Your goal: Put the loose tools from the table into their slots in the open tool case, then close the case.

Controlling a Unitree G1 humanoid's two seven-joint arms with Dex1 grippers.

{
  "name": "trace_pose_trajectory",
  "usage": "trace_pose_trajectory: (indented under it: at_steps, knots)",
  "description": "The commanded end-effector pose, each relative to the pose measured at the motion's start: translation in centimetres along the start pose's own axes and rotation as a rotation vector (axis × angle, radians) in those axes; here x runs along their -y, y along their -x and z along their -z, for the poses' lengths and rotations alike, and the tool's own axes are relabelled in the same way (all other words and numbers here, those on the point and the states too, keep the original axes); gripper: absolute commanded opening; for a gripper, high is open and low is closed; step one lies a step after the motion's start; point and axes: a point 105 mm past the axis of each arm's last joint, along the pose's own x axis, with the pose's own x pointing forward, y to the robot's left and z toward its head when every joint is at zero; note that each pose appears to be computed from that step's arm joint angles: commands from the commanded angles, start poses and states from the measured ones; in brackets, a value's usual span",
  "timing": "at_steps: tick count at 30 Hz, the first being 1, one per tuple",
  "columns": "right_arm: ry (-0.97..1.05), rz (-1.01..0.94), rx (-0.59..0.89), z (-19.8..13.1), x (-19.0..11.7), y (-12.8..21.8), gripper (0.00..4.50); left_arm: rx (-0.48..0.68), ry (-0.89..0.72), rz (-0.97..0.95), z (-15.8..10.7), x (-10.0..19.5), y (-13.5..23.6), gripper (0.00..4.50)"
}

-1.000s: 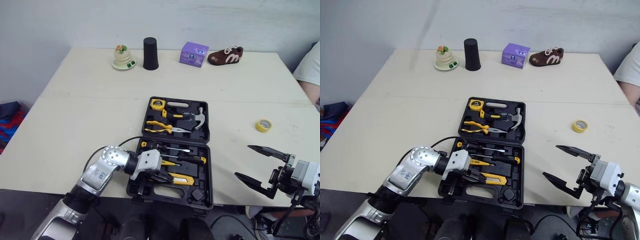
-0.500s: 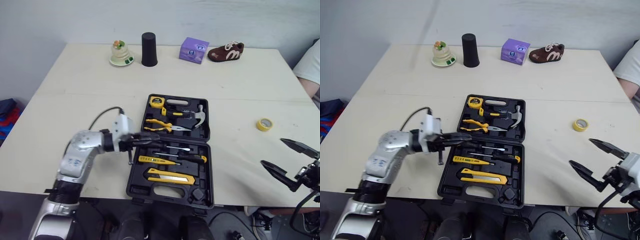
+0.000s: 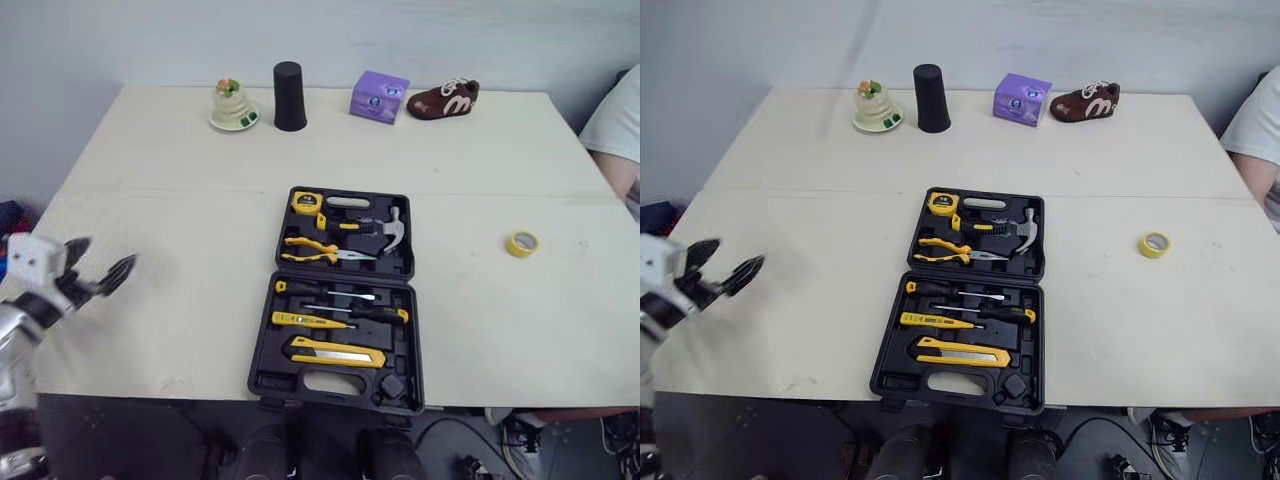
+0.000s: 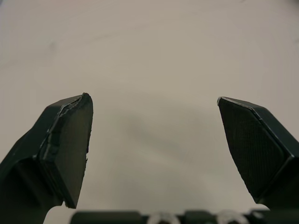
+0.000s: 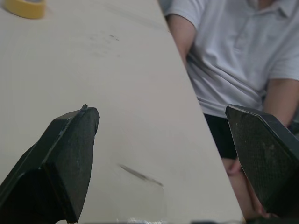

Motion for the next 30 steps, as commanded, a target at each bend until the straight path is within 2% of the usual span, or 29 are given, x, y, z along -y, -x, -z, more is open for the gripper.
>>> trace_pose_trajectory:
  at_steps: [1,4,7,10,14,16,18,19,21,24,26,30]
  knots:
    - [0.032,0.039,0.036,-0.8,0.5,-0.4,4.50,0.067,-0.020,-0.094,-1.7,-1.5,0.5,4.47]
    - [0.017,0.051,0.034,-0.8,0.1,-1.5,4.50,0.055,-0.019,-0.080,-1.4,-0.6,0.4,4.47]
    - [0.014,-0.003,0.095,-2.2,-1.2,-3.1,4.50,0.078,-0.011,-0.044,-2.0,0.8,-0.2,4.47]
    - [0.016,-0.061,0.126,-3.9,-2.5,-5.2,4.50,0.132,-0.009,0.029,-3.8,2.6,-1.1,4.47]
    - [-0.001,-0.231,0.171,-7.1,-5.5,-7.9,4.50,0.211,-0.011,0.192,-6.7,6.0,-2.3,4.47]
    - [-0.013,-0.347,0.095,-8.4,-7.4,-10.0,4.50,0.273,-0.017,0.332,-9.2,8.7,-2.8,4.47]
    - [-0.008,-0.525,0.086,-11.4,-10.0,-12.1,4.50,0.322,-0.019,0.541,-11.8,12.6,-2.8,4.47]
    - [-0.002,-0.583,0.084,-12.5,-10.8,-12.7,4.50,0.321,-0.031,0.615,-12.3,13.9,-2.7,4.47]
    - [0.054,-0.636,-0.037,-13.0,-11.5,-14.4,4.50,0.332,-0.071,0.736,-13.1,16.3,-2.5,4.47]
    - [0.056,-0.751,-0.075,-14.6,-12.7,-15.7,4.50,0.389,-0.112,0.831,-14.3,18.5,-2.5,4.47]
    - [0.052,-0.800,-0.105,-14.8,-13.2,-16.1,4.50,0.409,-0.113,0.863,-14.7,19.3,-2.4,4.47]
    - [0.163,-0.952,-0.265,-14.5,-14.8,-17.9,4.50,0.402,-0.083,1.092,-15.6,23.2,-1.1,4.47]
